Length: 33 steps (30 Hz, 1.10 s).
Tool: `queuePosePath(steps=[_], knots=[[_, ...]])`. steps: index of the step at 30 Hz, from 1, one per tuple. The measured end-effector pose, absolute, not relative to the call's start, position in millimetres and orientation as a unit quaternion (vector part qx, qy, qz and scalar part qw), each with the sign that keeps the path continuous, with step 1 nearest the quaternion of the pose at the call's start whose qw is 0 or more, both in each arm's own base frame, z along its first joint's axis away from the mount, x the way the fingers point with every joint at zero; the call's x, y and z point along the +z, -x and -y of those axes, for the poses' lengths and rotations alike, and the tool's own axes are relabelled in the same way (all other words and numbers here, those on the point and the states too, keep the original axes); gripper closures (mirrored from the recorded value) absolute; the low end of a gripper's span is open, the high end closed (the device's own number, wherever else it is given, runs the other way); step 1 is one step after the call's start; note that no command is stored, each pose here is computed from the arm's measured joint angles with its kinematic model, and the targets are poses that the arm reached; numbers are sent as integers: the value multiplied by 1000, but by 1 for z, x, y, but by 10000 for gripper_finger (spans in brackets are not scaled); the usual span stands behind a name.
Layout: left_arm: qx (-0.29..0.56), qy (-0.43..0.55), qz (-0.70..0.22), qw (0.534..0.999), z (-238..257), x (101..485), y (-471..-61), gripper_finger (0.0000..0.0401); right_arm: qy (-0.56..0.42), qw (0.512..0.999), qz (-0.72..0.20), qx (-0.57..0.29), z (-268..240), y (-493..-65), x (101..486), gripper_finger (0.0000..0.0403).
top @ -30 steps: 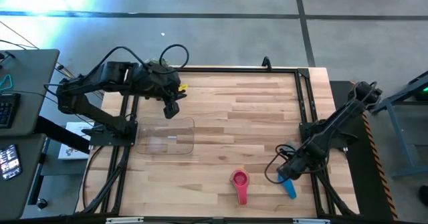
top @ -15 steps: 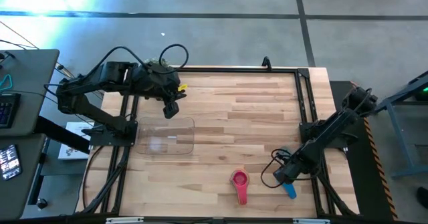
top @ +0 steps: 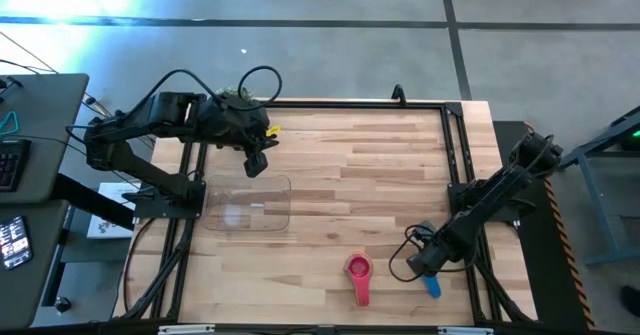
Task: Nest measuring cups in basket
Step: Stack the blue measuring cup on top of the red measuring cup
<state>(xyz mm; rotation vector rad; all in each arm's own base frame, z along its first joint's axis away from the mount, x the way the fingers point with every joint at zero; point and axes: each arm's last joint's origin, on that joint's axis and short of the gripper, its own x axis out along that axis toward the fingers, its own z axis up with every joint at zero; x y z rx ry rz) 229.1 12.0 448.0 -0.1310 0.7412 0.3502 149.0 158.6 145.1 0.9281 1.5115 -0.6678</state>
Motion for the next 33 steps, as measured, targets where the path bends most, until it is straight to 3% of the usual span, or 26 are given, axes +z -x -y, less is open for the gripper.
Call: queuePosePath(steps=[20,33], knots=[[170,61,-367,912,-12,447,-228,334,-486,568,-589,-307,-173,-166,170,401],[155,24,-377,913,-12,451,-213,334,-560,603,-469,-322,-180,-193,215,402]])
